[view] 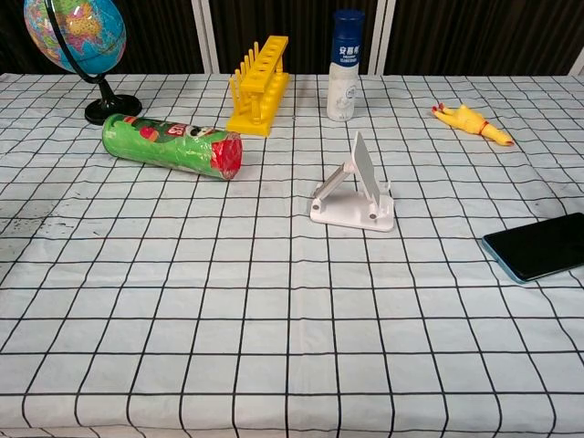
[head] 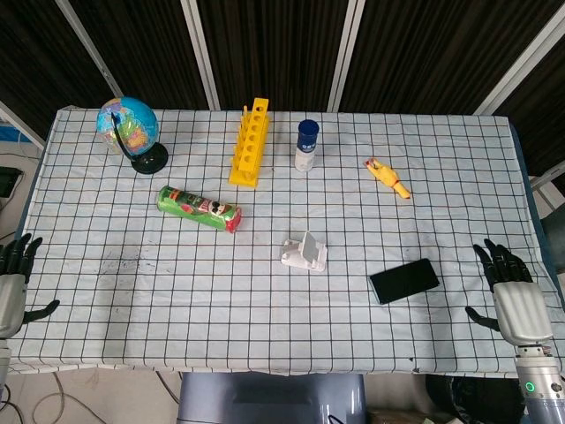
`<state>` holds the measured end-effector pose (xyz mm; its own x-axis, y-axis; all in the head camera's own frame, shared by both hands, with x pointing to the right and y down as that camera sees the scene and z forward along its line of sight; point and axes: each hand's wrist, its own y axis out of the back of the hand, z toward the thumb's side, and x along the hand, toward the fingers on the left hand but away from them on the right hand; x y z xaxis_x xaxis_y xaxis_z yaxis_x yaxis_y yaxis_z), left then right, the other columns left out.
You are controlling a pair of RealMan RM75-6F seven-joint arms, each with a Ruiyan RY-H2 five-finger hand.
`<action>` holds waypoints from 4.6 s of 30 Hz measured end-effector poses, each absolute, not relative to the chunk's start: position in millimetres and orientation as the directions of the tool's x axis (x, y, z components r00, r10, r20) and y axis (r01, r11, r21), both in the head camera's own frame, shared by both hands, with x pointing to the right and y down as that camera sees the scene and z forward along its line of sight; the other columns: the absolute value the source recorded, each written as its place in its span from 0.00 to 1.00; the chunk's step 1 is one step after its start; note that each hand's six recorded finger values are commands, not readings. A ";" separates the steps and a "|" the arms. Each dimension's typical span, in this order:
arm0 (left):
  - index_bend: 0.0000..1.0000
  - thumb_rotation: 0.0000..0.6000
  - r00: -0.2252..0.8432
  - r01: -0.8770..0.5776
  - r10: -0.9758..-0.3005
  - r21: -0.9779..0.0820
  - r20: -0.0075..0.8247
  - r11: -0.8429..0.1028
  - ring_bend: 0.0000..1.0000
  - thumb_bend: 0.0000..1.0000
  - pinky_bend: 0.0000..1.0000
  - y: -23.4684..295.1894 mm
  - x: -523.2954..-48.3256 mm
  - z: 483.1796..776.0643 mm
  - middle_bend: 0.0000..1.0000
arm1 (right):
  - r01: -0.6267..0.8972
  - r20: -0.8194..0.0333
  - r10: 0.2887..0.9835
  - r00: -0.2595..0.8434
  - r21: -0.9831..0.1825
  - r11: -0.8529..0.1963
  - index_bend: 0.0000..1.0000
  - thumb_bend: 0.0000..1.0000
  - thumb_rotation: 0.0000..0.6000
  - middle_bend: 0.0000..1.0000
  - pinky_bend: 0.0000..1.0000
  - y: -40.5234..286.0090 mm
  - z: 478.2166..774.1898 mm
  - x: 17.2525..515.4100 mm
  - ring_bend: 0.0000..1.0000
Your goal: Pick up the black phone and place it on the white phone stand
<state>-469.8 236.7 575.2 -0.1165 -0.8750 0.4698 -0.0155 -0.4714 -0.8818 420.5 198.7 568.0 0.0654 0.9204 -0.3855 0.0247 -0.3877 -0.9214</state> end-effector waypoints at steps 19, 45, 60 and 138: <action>0.00 1.00 -0.117 -0.015 -0.874 -0.881 0.472 -0.474 0.00 0.00 0.00 235.7 -468.4 577.2 0.00 | 0.034 -0.376 0.923 0.078 -0.925 -0.379 0.00 0.06 1.00 0.00 0.15 194.2 565.6 419.3 0.00; 0.00 1.00 -0.113 -0.022 -0.872 -0.878 0.477 -0.477 0.00 0.00 0.00 233.5 -467.5 580.5 0.00 | -0.240 -0.574 0.714 0.399 -0.818 -0.523 0.22 0.17 1.00 0.17 0.15 150.3 623.3 364.7 0.05; 0.00 1.00 -0.126 -0.028 -0.870 -0.878 0.476 -0.477 0.00 0.00 0.00 233.2 -468.9 580.9 0.00 | -0.296 -0.650 0.631 0.425 -0.758 -0.581 0.24 0.17 1.00 0.18 0.15 163.5 674.2 334.0 0.05; 0.00 1.00 -0.143 -0.030 -0.869 -0.880 0.474 -0.475 0.00 0.00 0.00 233.0 -471.5 579.9 0.00 | -0.280 -0.675 0.646 0.356 -0.737 -0.615 0.72 0.25 1.00 0.71 0.16 166.3 708.3 330.3 0.52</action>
<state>-471.5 233.0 579.9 -0.1432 -0.8688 0.4740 -0.0303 -0.4748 -0.8796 330.3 166.3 708.3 0.3564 0.6461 -0.6749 -0.2797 -0.6154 -0.7369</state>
